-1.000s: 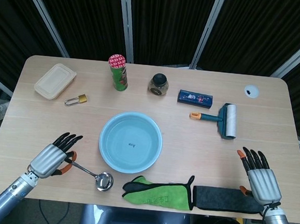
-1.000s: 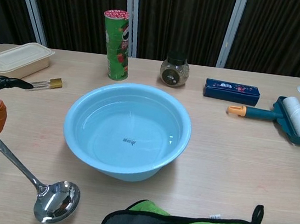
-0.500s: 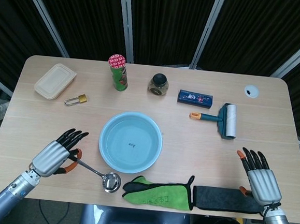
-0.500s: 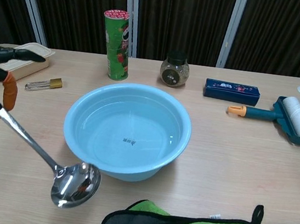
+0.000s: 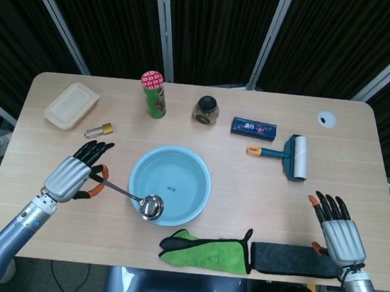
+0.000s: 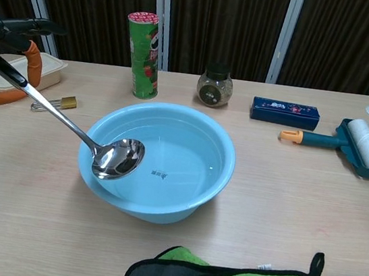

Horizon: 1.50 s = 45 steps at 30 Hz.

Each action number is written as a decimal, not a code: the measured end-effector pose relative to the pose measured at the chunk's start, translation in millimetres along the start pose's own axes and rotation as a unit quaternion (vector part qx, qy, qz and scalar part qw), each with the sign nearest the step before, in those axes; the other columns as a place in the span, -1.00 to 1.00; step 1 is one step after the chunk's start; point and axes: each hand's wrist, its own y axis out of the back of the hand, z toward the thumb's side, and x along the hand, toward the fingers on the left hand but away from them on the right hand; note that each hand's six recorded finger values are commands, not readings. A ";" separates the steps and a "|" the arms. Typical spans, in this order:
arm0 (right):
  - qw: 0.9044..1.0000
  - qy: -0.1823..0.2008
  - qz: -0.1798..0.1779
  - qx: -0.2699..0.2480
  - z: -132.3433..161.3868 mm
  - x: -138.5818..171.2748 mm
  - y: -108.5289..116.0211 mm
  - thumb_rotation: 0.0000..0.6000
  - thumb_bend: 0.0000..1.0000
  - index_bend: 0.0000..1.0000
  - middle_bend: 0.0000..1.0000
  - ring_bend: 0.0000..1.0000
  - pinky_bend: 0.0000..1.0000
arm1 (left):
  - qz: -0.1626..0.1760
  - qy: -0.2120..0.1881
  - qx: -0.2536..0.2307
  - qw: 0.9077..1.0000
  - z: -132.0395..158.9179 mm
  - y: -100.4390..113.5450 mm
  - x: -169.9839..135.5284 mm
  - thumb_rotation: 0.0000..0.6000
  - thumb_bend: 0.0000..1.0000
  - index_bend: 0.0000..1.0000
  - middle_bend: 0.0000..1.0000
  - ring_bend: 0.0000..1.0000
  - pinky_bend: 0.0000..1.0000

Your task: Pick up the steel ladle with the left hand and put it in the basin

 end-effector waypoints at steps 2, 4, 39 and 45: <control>1.000 0.003 -0.003 0.000 1.3 1.7 1.1 1.00 -1.00 -1.00 -1.00 -1.00 -1.00 | 0.000 0.006 0.001 1.000 -3.9 -1.9 6.3 1.00 0.33 0.39 -1.00 -1.00 -1.00; 1.000 0.007 -0.003 0.000 2.5 3.1 1.1 1.00 -1.00 -1.00 -1.00 -1.00 -1.00 | 0.001 0.012 0.002 1.000 -7.5 -3.7 13.0 1.00 0.33 0.39 -1.00 -1.00 -1.00; 1.000 0.011 -0.010 -0.025 -6.7 7.9 12.6 1.00 -1.00 -1.00 -1.00 -1.00 -1.00 | -0.037 0.013 0.042 0.998 8.9 -59.5 102.6 1.00 0.33 0.39 -1.00 -1.00 -1.00; 0.999 0.015 -0.013 -0.027 -6.3 9.3 14.6 1.00 -1.00 -1.00 -1.00 -1.00 -1.00 | -0.042 0.010 0.049 0.998 13.2 -62.1 105.7 1.00 0.34 0.39 -1.00 -1.00 -1.00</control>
